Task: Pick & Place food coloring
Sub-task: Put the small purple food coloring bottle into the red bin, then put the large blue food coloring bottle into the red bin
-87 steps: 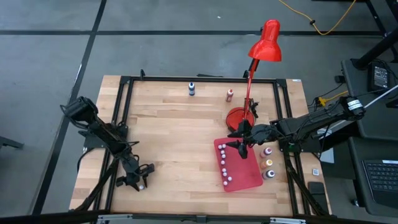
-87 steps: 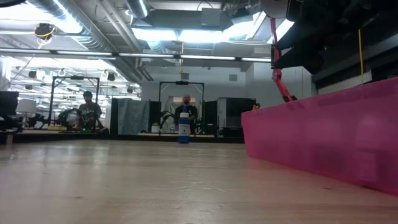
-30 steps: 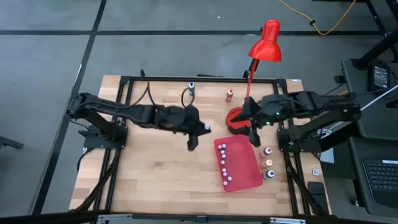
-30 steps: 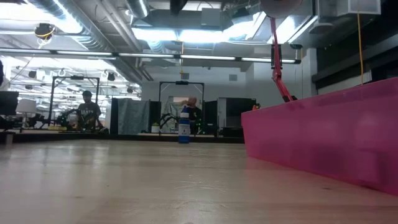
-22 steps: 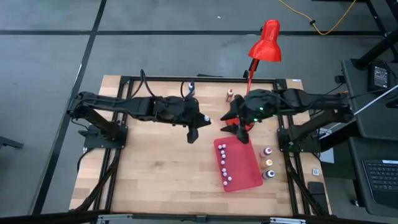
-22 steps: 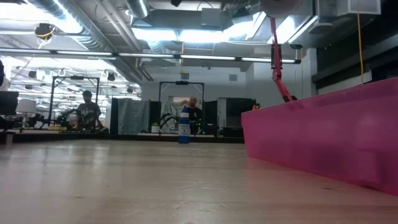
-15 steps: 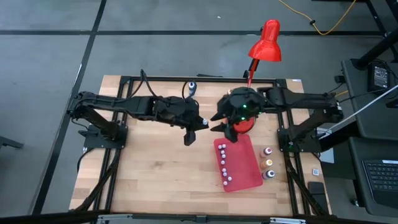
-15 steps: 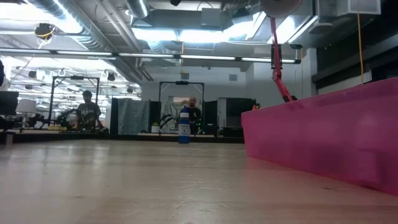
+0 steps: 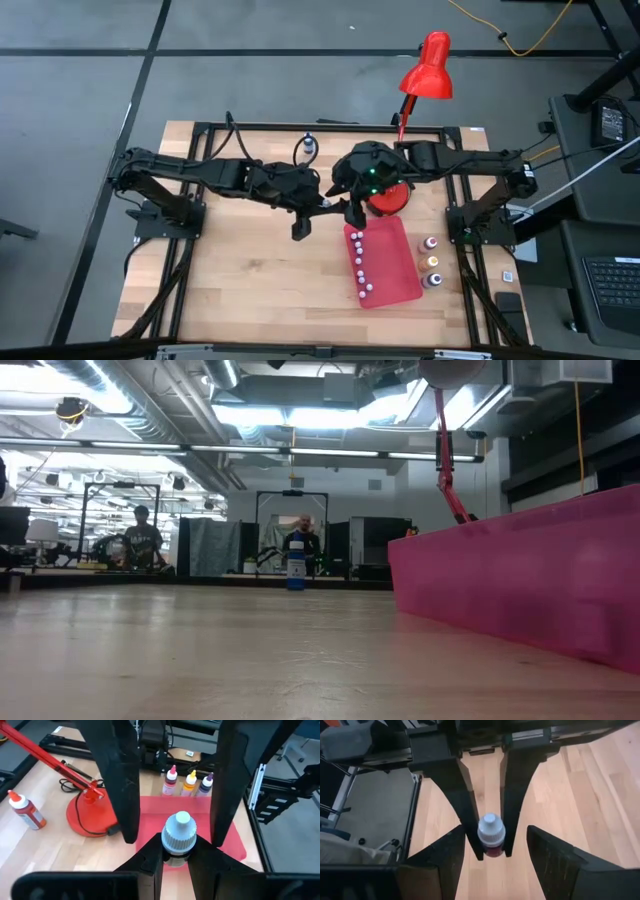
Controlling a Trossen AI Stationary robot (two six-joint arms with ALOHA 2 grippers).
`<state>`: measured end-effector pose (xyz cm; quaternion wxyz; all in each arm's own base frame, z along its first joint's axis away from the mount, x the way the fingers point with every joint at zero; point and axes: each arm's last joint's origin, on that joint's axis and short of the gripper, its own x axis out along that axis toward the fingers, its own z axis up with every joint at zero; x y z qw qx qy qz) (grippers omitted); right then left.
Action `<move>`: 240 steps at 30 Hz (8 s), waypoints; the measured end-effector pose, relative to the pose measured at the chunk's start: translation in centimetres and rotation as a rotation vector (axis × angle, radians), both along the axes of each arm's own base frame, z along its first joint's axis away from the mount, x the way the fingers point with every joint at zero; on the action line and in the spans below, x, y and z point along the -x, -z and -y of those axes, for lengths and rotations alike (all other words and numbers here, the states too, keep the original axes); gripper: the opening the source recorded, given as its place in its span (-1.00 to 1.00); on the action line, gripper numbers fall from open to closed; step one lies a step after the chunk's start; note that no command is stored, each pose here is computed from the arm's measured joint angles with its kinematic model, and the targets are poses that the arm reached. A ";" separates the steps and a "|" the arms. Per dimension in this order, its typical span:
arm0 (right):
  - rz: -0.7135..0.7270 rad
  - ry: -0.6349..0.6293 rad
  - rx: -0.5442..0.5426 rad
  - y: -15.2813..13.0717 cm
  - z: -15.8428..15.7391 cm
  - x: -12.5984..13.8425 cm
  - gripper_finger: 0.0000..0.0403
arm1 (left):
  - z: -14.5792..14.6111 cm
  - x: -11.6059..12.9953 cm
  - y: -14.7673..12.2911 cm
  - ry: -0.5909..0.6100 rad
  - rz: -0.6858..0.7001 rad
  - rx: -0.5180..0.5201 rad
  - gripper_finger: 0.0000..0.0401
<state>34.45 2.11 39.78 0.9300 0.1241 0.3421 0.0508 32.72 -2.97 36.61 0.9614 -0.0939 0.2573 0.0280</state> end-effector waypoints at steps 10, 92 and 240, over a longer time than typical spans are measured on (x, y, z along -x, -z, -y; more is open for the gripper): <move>0.026 0.012 -0.017 -0.1 0.0 -0.4 0.06 | -0.1 0.1 0.2 -0.029 -0.018 -0.015 -0.67; -0.108 0.103 0.146 24.5 -10.6 12.1 -0.74 | -3.6 0.9 -0.5 -0.109 0.017 0.048 0.14; 0.425 0.178 0.199 5.1 -1.0 8.9 -0.18 | -23.8 0.6 24.8 -0.705 -0.040 -0.110 0.46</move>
